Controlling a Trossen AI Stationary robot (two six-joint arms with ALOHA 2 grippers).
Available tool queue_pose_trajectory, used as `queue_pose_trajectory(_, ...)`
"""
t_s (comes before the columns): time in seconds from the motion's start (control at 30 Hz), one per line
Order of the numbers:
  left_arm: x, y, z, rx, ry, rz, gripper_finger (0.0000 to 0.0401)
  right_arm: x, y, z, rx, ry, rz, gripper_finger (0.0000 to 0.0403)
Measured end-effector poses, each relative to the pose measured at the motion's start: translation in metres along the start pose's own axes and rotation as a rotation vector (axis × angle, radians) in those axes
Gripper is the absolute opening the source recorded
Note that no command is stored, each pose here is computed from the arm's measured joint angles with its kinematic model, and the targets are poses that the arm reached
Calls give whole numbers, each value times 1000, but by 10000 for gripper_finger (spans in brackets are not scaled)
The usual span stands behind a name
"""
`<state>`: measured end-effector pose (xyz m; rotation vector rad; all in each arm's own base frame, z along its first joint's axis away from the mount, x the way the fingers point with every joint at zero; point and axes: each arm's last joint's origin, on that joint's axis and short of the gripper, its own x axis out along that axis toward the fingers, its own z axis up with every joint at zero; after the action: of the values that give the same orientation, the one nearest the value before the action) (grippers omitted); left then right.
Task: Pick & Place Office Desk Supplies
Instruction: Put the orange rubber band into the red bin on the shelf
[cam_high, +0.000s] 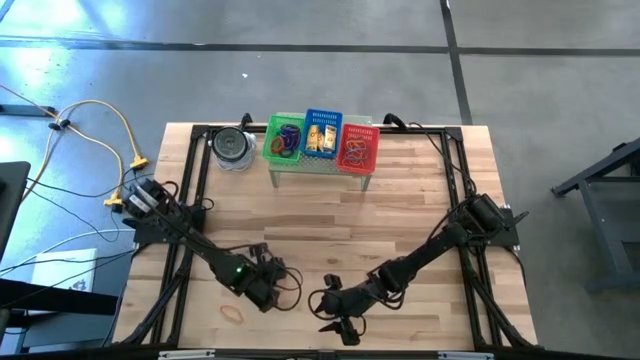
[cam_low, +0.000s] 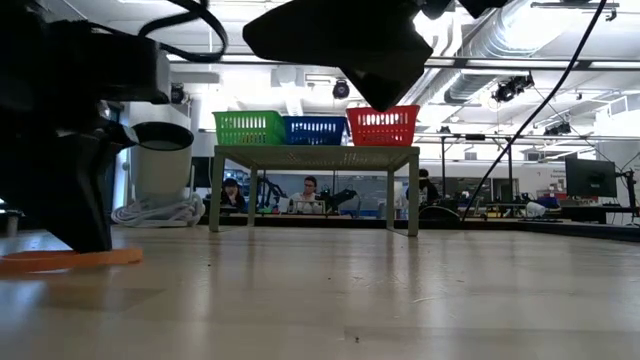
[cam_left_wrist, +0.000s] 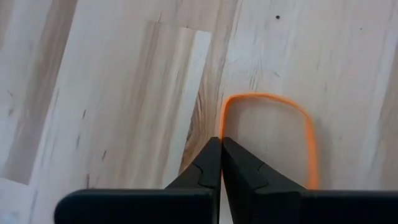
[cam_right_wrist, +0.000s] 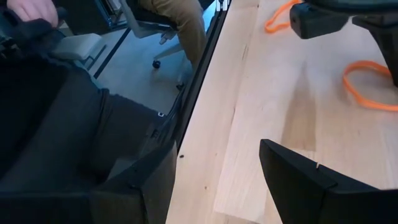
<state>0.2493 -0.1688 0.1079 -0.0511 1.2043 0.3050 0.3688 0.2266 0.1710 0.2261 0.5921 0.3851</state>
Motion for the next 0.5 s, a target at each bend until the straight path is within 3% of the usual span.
queue_pose_trajectory(0.27,-36,6,10,97,-163,34,1,0,-3,1,28,-2,-6,219)
queue_pose_trajectory(0.5,-73,11,20,62,-328,-8,0,0,-5,-1,51,23,-27,212)
